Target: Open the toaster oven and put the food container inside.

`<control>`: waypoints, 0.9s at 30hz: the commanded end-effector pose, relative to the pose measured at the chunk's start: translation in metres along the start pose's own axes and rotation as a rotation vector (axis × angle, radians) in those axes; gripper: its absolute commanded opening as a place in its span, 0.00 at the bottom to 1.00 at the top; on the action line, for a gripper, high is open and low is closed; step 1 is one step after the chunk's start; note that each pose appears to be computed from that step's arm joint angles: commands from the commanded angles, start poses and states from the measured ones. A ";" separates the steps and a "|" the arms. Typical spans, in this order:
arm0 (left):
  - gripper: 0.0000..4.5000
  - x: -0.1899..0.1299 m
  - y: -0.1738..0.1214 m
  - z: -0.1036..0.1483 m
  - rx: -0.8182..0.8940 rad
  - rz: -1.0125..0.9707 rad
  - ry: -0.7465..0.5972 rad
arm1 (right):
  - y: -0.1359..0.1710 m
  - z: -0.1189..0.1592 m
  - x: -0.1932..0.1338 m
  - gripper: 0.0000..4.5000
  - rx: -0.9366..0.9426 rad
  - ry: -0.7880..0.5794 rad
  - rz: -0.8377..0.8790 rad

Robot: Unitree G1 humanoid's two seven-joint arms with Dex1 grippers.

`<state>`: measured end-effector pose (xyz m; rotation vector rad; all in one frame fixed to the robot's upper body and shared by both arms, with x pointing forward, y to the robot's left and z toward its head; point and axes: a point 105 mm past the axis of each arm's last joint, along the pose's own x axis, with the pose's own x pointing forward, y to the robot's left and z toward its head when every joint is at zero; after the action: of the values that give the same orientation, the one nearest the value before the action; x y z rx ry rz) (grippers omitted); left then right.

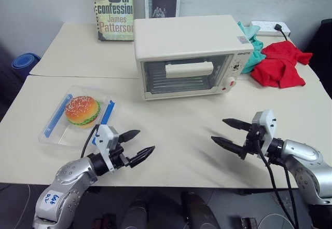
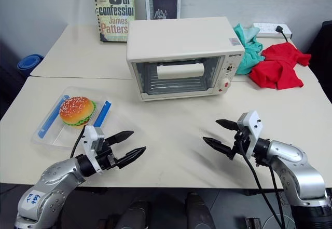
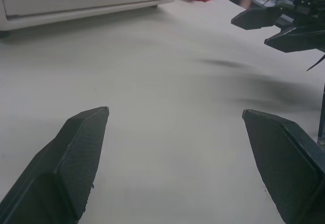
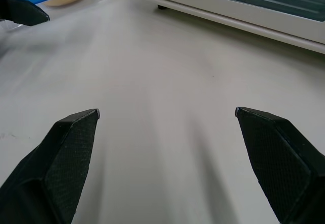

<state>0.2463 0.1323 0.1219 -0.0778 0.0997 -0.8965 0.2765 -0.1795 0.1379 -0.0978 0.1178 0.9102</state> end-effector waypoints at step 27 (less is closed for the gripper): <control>1.00 -0.006 -0.017 0.104 0.027 -0.312 -0.127 | -0.038 0.085 0.040 1.00 0.034 -0.220 -0.066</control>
<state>0.2482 0.1289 0.2147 -0.1465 -0.0161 -1.1481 0.3312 -0.1580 0.2097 0.0099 -0.0538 0.8561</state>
